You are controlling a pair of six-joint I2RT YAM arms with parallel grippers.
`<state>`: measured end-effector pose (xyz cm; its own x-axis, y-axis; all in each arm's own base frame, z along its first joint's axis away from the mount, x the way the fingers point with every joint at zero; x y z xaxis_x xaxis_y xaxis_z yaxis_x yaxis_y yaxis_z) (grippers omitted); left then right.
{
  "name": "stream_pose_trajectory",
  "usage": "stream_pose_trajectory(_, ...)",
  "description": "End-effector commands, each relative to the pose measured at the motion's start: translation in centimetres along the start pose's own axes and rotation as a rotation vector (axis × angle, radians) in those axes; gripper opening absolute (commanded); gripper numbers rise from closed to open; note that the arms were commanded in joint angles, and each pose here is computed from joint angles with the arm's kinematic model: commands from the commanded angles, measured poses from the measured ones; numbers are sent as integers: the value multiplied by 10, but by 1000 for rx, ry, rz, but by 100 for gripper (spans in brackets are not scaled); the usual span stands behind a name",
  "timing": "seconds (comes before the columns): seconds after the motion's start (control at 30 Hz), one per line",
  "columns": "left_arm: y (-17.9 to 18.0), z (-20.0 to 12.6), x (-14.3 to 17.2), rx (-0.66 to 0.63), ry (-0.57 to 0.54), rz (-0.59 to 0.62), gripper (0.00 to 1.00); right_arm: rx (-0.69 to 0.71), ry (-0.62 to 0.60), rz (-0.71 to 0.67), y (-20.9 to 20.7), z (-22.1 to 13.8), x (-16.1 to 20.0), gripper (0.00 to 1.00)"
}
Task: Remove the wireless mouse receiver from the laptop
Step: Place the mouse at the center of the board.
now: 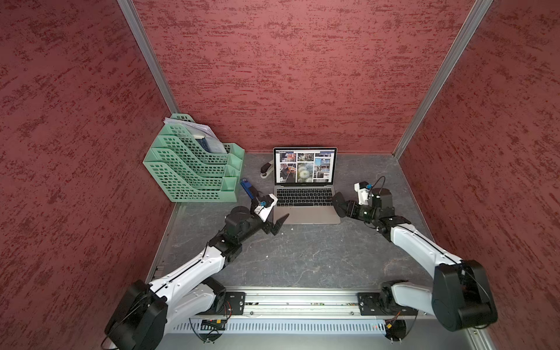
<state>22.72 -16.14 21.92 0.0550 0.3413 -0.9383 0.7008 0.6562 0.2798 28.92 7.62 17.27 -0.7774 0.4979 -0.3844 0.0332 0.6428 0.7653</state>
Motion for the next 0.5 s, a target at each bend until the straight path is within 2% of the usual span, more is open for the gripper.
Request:
stream_pose_trajectory(0.0,4,-4,-2,-39,-24,18,100,-136,-70,106,-4,-5,-21,14)
stream_pose_trajectory(0.2,5,-4,1,-51,-17,17,100,-159,-84,158,-38,5,-32,15)
stream_pose_trajectory(0.47,4,-1,5,-45,5,2,100,-164,-40,246,-74,34,-31,12)
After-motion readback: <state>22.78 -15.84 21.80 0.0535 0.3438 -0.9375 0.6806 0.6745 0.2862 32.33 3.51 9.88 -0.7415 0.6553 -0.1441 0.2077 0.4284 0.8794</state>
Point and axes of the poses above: each gripper's point midway between its finger pads, its own z axis out along the fingers, its own y axis along the line the jaws close on, x = y × z, the point moved 8 cm from there along -z, back along the fingers, and after that the axes turned 11 degrees about z, right-handed, at the moved point
